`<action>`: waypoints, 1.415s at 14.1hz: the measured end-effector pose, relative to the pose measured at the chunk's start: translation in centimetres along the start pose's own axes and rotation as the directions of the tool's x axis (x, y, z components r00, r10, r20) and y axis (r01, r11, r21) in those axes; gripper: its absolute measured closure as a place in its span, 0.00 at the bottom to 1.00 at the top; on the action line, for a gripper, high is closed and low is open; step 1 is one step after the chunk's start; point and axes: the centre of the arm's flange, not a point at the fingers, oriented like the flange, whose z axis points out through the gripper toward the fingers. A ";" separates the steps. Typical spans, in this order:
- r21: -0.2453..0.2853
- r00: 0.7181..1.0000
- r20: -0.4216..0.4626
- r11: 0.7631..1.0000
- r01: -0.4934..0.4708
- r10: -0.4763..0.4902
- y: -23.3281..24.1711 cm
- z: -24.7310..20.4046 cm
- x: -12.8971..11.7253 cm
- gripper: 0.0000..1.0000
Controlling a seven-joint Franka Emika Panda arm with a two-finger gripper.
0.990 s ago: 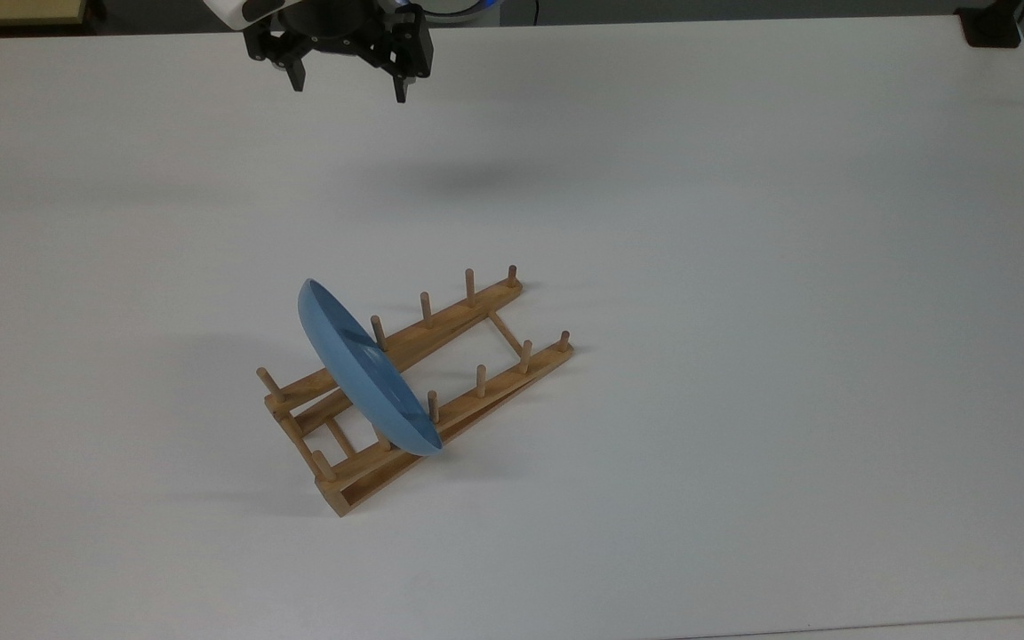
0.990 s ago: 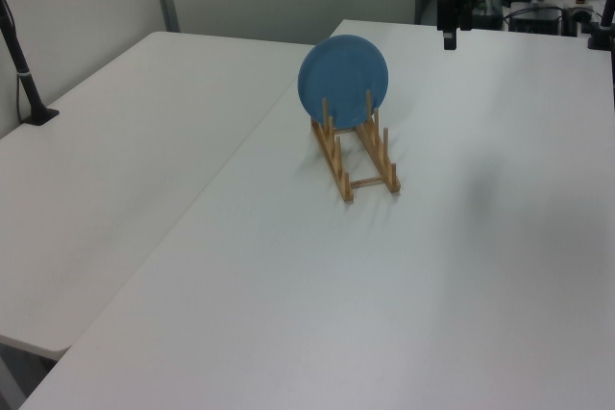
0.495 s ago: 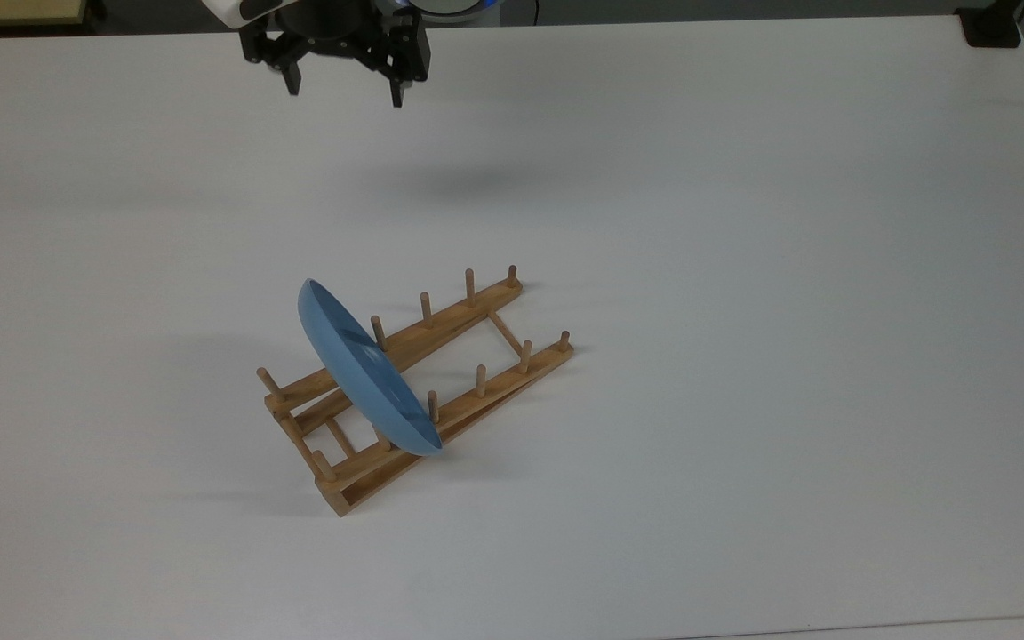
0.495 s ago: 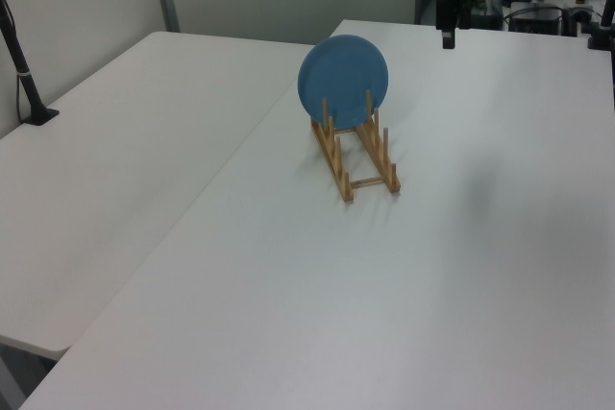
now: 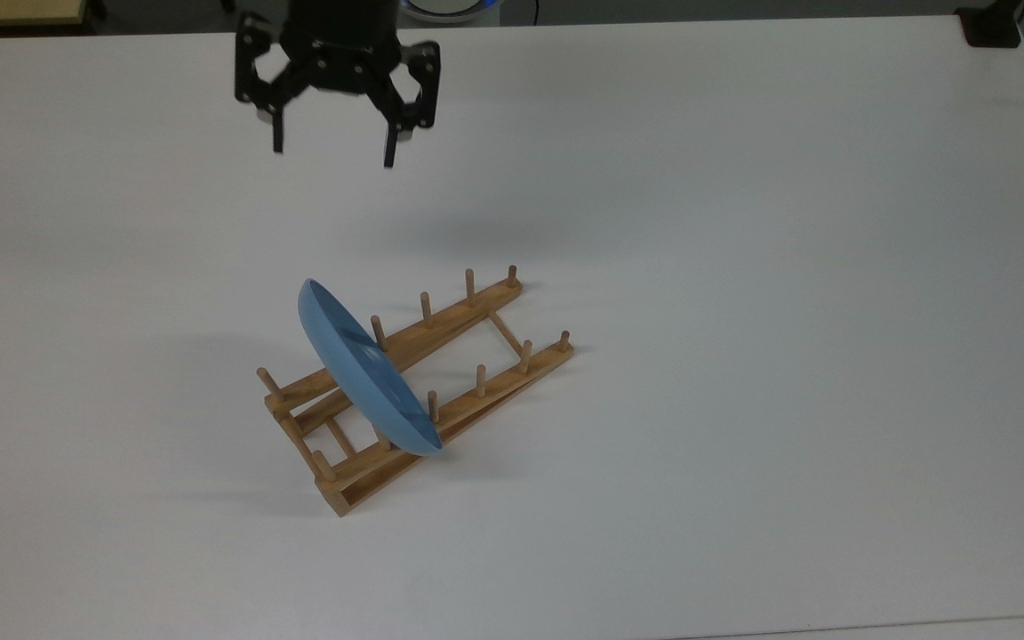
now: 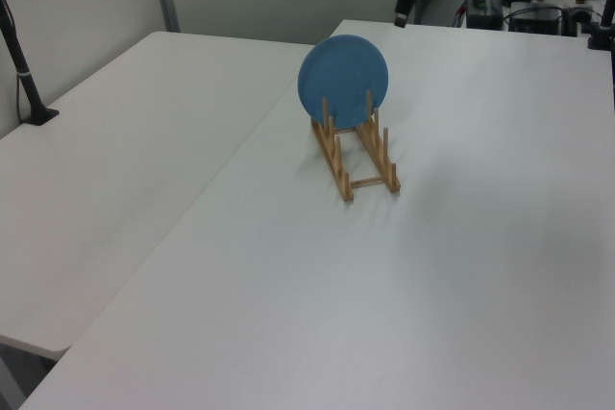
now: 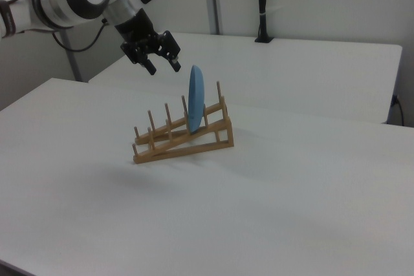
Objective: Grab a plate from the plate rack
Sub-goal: 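Lower the open gripper onto the rim of the blue plate, then close the gripper on the blue plate's rim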
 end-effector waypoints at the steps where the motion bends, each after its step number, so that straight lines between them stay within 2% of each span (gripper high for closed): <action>1: -0.028 0.999 -0.024 0.999 0.028 -0.028 -0.6 0.4 0.5 0.17; 2: -0.054 0.997 -0.043 0.997 0.054 -0.057 -1.3 1.1 1.0 0.17; 3: -0.074 0.995 -0.063 0.994 0.077 -0.082 -1.9 2.0 1.5 0.26; 4: -0.093 0.991 -0.083 0.991 0.098 -0.106 -2.4 2.9 2.1 0.27; 9: -0.163 0.976 -0.122 0.974 0.159 -0.180 -3.4 6.2 3.9 0.30; 12: -0.210 0.967 -0.118 0.957 0.200 -0.228 -3.8 7.9 4.3 0.38; 16: -0.240 0.957 -0.109 0.941 0.238 -0.269 -4.3 10.1 4.6 0.44; 17: -0.248 0.955 -0.107 0.938 0.243 -0.276 -4.2 10.3 4.6 0.52; 18: -0.258 0.953 -0.105 0.933 0.249 -0.283 -4.1 10.3 4.6 0.63; 19: -0.270 0.951 -0.106 0.929 0.254 -0.291 -4.0 10.2 4.7 0.67; 20: -0.280 0.948 -0.114 0.925 0.257 -0.298 -3.9 10.1 4.8 0.67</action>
